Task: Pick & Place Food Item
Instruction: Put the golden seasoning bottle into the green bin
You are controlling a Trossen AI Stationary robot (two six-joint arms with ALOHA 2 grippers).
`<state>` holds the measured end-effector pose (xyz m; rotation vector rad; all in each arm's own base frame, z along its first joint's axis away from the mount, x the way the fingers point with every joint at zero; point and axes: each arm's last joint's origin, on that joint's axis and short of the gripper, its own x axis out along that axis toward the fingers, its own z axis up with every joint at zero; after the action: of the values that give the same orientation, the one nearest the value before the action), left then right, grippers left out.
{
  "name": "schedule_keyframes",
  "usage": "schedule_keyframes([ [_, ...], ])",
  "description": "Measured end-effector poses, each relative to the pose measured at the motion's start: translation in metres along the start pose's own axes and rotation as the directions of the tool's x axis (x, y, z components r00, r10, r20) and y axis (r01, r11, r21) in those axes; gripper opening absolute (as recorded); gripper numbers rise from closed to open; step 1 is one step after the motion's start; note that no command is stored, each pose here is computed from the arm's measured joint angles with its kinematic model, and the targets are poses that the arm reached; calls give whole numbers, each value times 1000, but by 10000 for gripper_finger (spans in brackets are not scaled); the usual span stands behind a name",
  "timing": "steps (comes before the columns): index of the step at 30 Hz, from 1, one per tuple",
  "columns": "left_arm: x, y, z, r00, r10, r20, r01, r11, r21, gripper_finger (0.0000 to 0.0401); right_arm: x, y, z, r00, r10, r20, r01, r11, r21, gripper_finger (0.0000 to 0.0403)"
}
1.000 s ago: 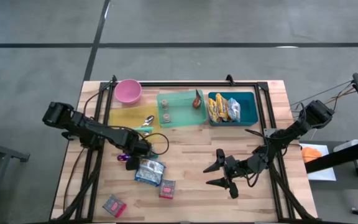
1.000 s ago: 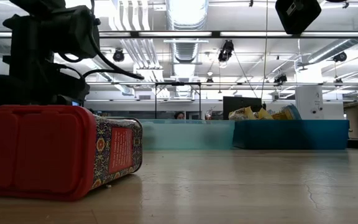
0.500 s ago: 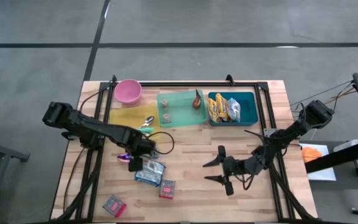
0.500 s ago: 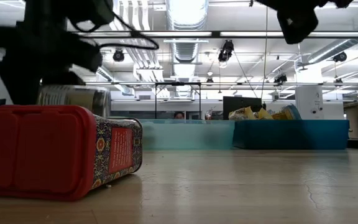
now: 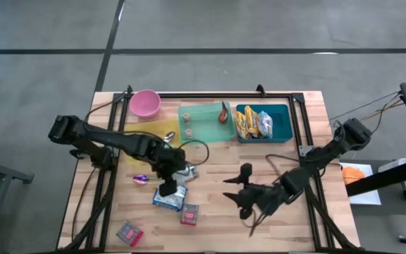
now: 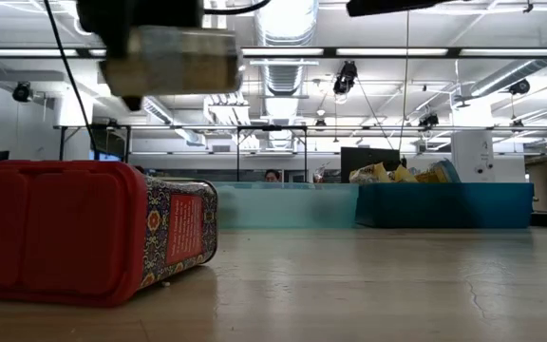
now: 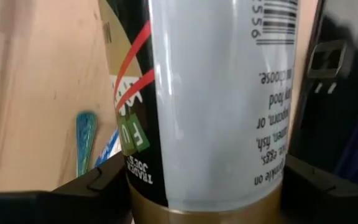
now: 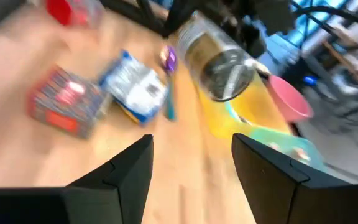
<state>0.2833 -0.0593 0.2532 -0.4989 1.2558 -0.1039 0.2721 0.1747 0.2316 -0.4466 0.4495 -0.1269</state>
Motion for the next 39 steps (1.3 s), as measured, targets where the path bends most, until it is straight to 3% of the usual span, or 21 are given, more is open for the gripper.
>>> schedule_keyframes([
  [4, -5, 5, 7, 999, -49, 8, 49, 993, -103, 272, 15, 11, 18, 991, -98, -94, 86, 989, -123, 214],
  [9, -6, 7, 8, 993, -114, -15, 111, 984, -142, 272, 34, 26, 40, 968, -211, -135, 177, 958, -225, 214],
  [16, -5, 2, 9, 984, -176, -22, 171, 974, -151, 272, 58, 46, 63, 964, -224, -143, 166, 928, -334, 214],
  [19, -4, 1, 8, 982, -186, -32, 180, 972, -150, 272, 68, 55, 65, 957, -250, -147, 171, 896, -409, 214],
  [26, -4, 0, 7, 981, -189, -37, 182, 973, -144, 272, 81, 66, 77, 878, -467, -103, 378, 810, -448, 214],
  [36, -5, 0, 7, 976, -213, -55, 204, 969, -139, 272, 97, 86, 73, 850, -519, -93, 387, 734, -558, 214],
  [39, -5, 0, 7, 975, -214, -55, 205, 969, -139, 272, 97, 86, 73, 848, -522, -92, 394, 736, -550, 214],
])
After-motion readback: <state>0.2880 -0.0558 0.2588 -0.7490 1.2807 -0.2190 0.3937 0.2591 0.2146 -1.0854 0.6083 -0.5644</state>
